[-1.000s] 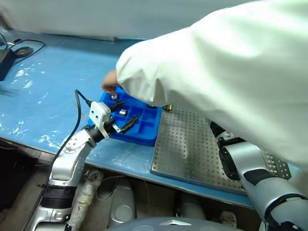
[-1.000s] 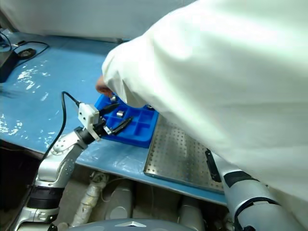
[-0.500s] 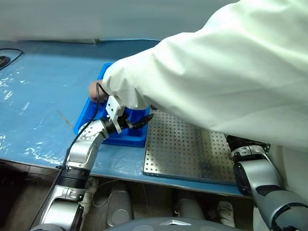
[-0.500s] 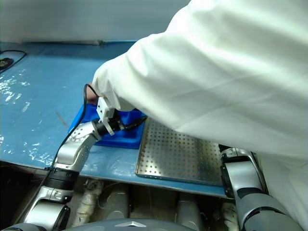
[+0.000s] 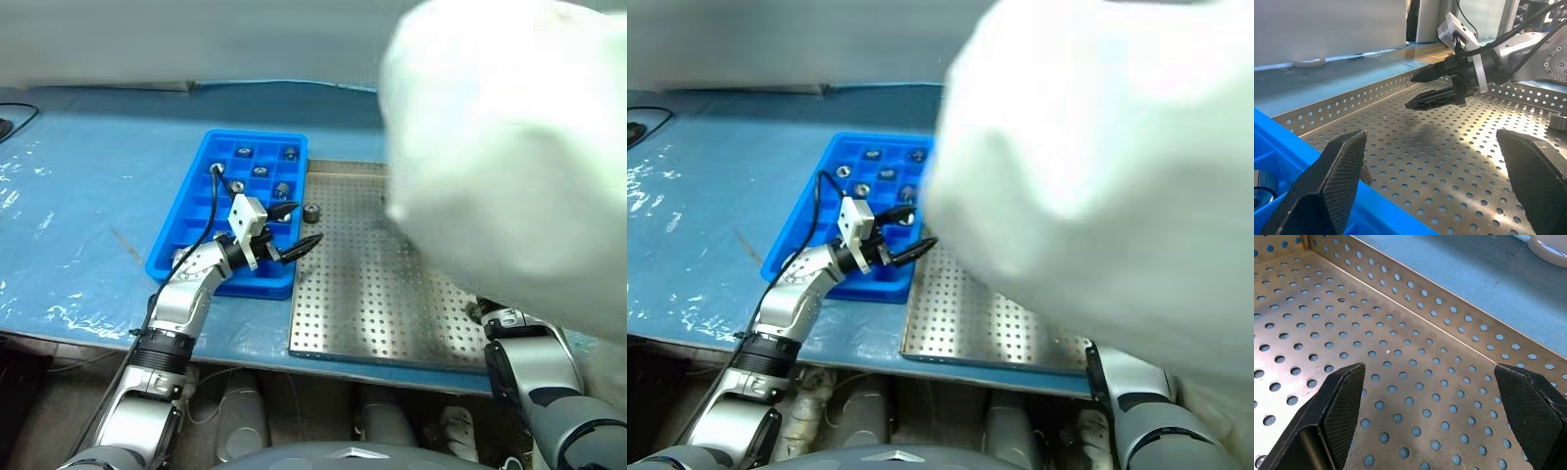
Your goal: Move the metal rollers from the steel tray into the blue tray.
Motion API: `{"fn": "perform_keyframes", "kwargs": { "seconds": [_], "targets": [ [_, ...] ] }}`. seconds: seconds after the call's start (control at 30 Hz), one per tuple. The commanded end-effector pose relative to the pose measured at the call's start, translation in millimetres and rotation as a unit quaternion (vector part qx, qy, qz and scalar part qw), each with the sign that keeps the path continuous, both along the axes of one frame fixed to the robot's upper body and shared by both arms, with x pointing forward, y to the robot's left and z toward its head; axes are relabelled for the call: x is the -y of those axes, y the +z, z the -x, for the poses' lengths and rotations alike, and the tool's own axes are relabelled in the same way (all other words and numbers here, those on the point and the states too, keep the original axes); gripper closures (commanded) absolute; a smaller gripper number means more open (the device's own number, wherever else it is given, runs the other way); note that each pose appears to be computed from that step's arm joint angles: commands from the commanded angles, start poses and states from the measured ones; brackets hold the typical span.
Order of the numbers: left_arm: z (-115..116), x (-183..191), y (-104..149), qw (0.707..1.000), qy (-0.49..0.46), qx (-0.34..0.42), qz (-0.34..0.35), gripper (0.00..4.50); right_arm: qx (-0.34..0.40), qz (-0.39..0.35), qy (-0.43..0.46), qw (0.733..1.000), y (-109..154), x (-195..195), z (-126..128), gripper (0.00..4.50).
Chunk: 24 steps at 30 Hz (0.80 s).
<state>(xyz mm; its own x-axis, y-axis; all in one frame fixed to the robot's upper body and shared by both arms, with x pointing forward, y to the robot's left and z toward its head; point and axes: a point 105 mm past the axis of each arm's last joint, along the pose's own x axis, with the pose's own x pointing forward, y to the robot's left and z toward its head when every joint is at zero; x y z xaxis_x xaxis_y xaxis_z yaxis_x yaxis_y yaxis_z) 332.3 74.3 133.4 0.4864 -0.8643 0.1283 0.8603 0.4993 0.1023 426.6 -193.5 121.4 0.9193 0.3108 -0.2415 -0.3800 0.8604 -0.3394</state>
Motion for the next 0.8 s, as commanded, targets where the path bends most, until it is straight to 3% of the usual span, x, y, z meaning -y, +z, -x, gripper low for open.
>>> {"fn": "perform_keyframes", "kwargs": {
  "seconds": [0.03,0.8],
  "targets": [
    [2,1,12,1.0,-0.008,0.023,0.008,0.02,0.035,-0.004,0.001,0.999,20,2,0,0.09],
    [4,-9,12,1.0,-0.006,0.013,0.006,0.02,0.04,0.005,0.04,0.998,15,-7,11,0.09]
  ]
}}
